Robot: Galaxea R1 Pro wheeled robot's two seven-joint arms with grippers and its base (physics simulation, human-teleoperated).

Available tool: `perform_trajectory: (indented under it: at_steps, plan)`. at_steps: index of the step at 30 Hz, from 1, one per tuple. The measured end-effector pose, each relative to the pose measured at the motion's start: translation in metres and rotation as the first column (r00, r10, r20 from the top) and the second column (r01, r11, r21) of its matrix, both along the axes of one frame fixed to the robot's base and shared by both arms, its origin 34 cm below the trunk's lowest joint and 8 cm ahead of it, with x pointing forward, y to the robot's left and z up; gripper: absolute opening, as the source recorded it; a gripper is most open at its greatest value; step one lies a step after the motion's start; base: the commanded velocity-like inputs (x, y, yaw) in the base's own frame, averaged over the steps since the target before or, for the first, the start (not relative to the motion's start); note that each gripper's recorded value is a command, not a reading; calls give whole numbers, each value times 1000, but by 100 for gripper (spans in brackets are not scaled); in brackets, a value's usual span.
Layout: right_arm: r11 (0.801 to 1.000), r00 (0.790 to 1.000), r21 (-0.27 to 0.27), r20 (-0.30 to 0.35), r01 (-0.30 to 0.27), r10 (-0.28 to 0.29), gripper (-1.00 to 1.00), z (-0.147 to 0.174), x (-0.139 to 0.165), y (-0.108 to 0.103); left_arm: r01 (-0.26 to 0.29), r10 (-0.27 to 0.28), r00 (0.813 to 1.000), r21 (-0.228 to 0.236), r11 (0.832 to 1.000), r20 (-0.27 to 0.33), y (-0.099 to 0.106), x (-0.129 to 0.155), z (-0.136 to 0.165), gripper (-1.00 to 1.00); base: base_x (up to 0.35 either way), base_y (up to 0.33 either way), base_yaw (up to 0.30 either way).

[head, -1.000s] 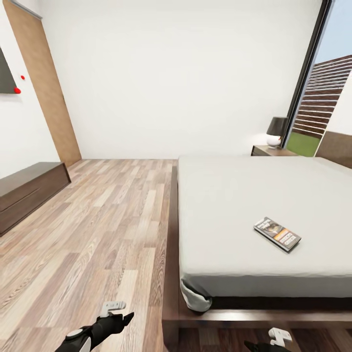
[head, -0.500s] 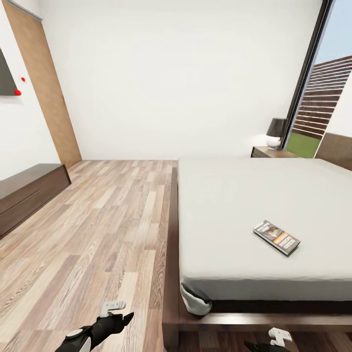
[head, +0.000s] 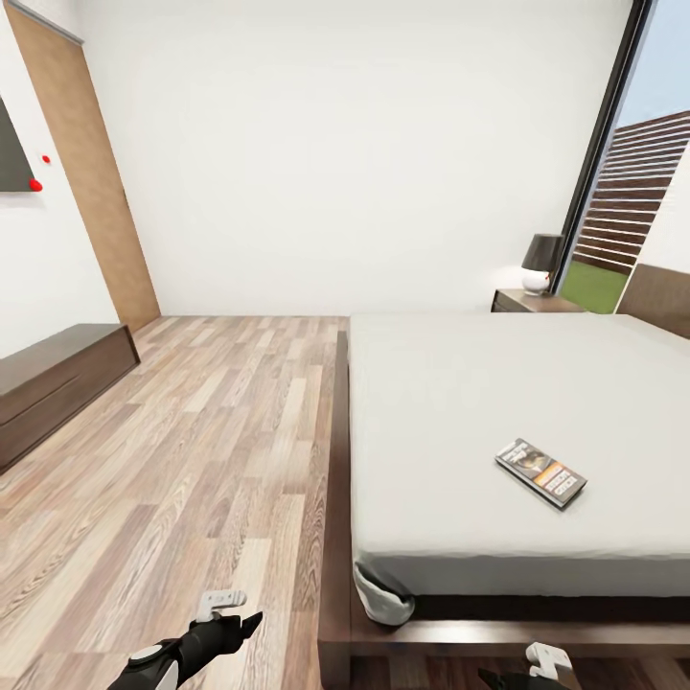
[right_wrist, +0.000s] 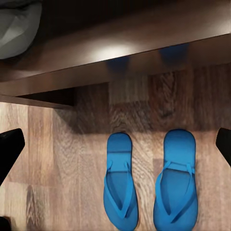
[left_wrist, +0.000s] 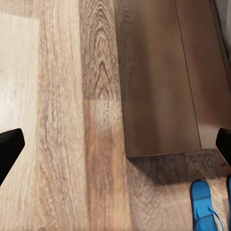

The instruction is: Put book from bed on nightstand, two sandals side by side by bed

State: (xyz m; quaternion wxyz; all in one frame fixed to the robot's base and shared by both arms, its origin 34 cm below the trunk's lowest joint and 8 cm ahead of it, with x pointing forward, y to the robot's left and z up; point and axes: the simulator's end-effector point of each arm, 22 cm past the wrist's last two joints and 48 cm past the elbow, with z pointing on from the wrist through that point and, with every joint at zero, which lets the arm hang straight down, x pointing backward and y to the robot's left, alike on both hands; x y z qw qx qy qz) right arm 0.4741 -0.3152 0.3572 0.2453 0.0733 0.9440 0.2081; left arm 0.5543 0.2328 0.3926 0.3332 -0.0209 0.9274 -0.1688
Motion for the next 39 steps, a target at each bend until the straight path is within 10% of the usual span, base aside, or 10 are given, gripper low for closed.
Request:
perform_trajectory:
  at_steps: [39]
  plan:
    - [1000,1000,0,0,0,0,100,0,0,0,-2,2,1000,1,1000,0,1,0,0,100,-56,0,0]
